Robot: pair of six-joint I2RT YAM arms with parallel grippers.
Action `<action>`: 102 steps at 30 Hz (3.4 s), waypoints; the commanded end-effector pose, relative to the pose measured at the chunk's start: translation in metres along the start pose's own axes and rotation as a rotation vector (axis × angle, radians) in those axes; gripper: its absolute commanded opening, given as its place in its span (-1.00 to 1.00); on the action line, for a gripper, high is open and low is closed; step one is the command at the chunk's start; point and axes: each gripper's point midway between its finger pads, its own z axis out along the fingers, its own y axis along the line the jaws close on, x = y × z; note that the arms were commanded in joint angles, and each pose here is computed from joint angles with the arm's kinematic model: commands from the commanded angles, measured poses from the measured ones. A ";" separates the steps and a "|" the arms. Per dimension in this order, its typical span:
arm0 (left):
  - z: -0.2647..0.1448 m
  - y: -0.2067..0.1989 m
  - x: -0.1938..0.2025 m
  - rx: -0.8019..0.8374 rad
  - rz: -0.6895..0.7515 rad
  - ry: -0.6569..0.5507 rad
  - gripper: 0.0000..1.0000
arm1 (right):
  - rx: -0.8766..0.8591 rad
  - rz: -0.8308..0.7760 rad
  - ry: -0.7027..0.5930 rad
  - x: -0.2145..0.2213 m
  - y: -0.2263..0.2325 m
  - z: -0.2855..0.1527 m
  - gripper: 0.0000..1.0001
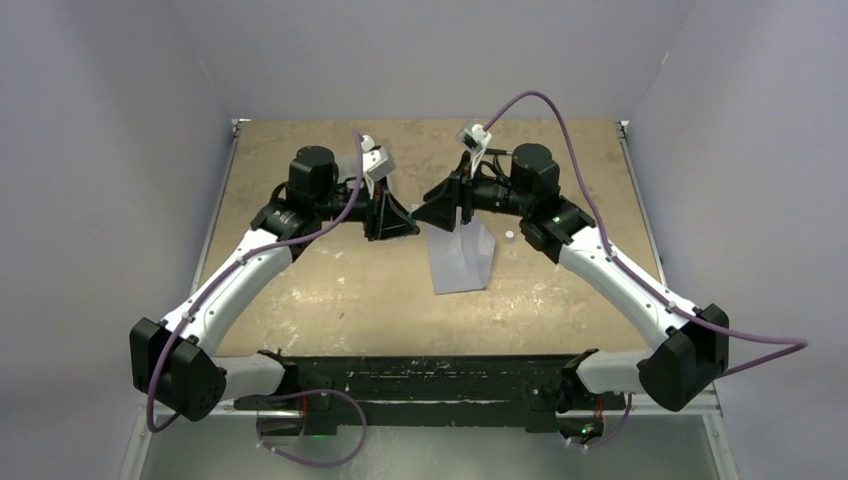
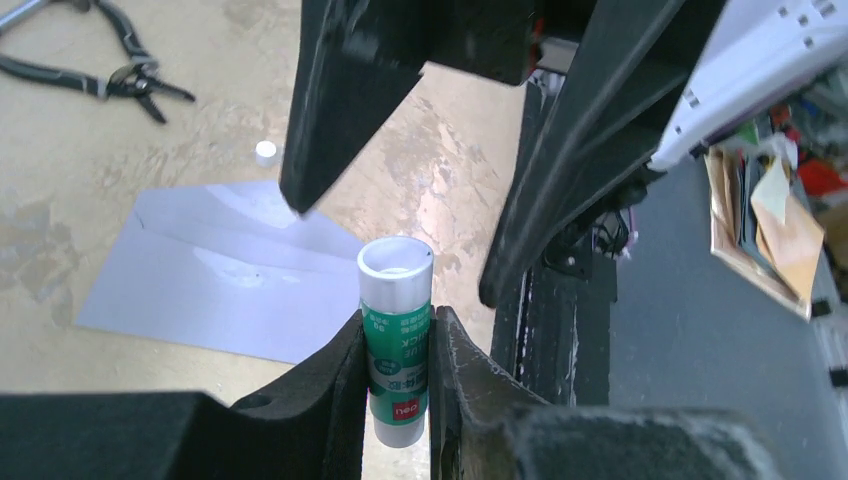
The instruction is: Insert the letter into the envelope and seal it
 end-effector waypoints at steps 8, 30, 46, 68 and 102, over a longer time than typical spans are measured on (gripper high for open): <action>-0.008 -0.039 -0.009 0.245 0.168 0.025 -1.00 | -0.173 -0.208 0.077 0.009 0.029 -0.012 0.33; -0.006 0.028 -0.015 -0.101 0.384 0.025 -1.00 | 0.341 0.378 -0.107 -0.013 -0.059 0.020 -1.00; -0.008 0.074 -0.004 -0.270 0.598 0.058 -1.00 | 0.478 0.539 -0.216 -0.049 -0.092 0.038 0.31; 0.007 -0.005 0.052 0.327 0.399 0.118 -1.00 | -0.218 -0.311 0.184 0.056 0.004 -0.024 0.65; 0.004 0.002 0.024 0.187 0.515 0.026 -1.00 | -0.121 -0.104 0.172 0.045 -0.002 0.003 -0.80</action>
